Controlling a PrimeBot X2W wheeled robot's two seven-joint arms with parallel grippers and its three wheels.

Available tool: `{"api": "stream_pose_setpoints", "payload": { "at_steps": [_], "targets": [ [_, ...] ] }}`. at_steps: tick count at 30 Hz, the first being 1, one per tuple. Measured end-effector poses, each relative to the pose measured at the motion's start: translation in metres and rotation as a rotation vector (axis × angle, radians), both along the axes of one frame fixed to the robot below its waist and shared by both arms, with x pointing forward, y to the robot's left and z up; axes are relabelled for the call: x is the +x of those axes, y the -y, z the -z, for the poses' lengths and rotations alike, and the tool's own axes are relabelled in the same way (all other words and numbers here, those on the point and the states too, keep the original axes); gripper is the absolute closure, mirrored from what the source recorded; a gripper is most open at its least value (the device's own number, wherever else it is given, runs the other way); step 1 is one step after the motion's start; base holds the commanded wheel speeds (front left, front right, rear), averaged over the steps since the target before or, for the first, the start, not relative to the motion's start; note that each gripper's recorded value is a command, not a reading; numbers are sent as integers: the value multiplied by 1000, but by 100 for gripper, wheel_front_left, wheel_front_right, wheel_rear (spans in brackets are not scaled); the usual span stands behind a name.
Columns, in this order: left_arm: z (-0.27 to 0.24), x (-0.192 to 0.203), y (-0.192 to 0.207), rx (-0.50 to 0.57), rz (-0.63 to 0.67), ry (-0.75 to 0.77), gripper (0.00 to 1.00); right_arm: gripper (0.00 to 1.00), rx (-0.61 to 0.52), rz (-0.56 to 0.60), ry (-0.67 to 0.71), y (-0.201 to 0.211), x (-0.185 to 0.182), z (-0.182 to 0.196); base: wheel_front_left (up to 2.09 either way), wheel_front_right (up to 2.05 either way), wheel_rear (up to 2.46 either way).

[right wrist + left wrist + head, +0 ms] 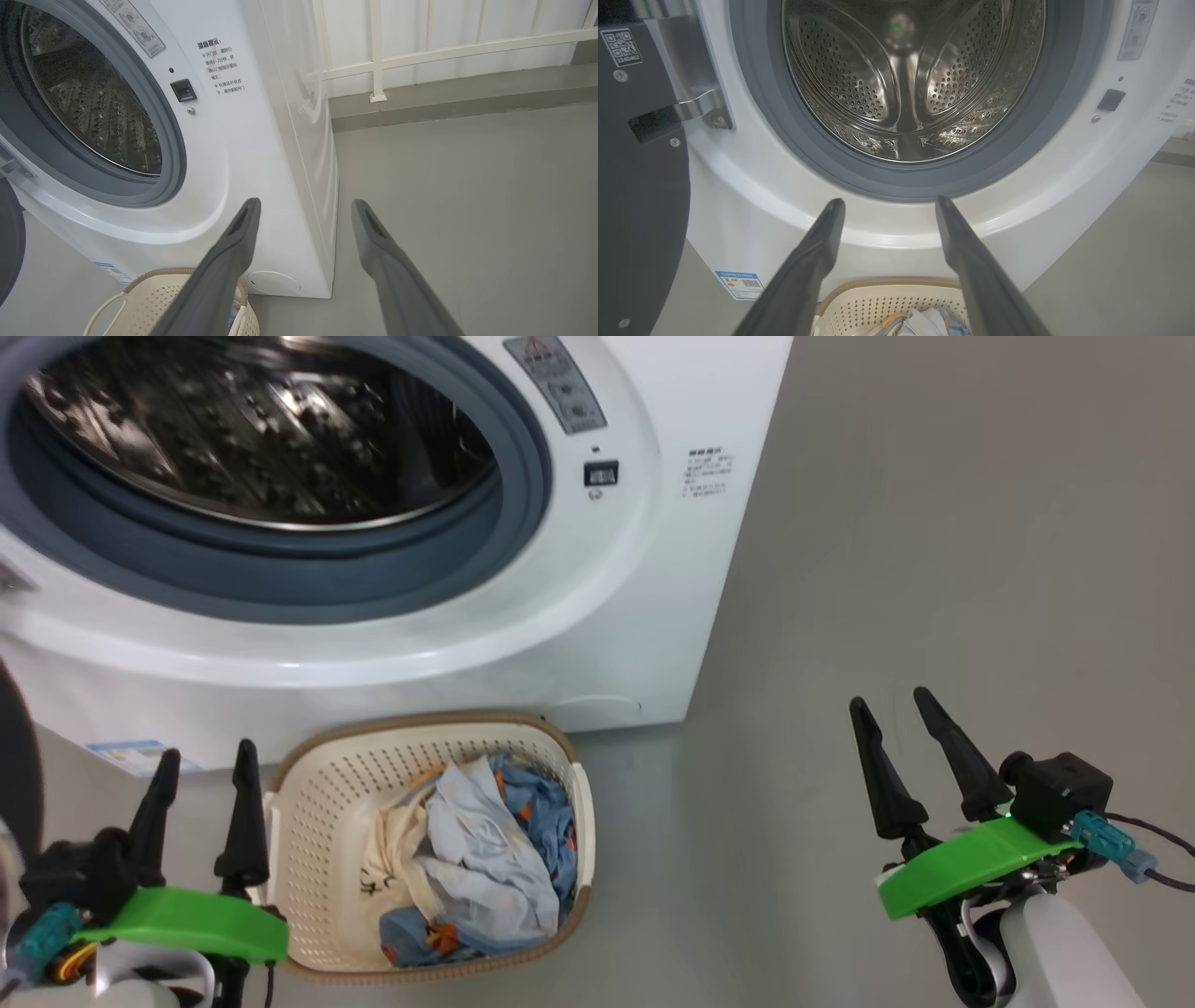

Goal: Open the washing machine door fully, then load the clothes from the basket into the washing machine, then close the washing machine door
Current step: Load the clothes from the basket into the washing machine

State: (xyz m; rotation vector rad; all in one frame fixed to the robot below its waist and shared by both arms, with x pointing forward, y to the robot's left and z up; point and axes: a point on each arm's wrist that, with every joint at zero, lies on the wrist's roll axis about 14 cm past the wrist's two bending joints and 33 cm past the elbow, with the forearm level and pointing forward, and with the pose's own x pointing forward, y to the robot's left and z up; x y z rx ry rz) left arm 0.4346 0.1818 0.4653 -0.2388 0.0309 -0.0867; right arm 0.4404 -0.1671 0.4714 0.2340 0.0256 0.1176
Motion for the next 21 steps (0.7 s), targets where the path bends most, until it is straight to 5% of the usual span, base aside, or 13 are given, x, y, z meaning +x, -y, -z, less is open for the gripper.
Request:
{"api": "stream_pose_setpoints", "payload": {
  "at_steps": [21],
  "targets": [
    [132,41,31,-46,123,-336,0,0,0,38,-97,4,39,57,0,0,0]
  ]
}}
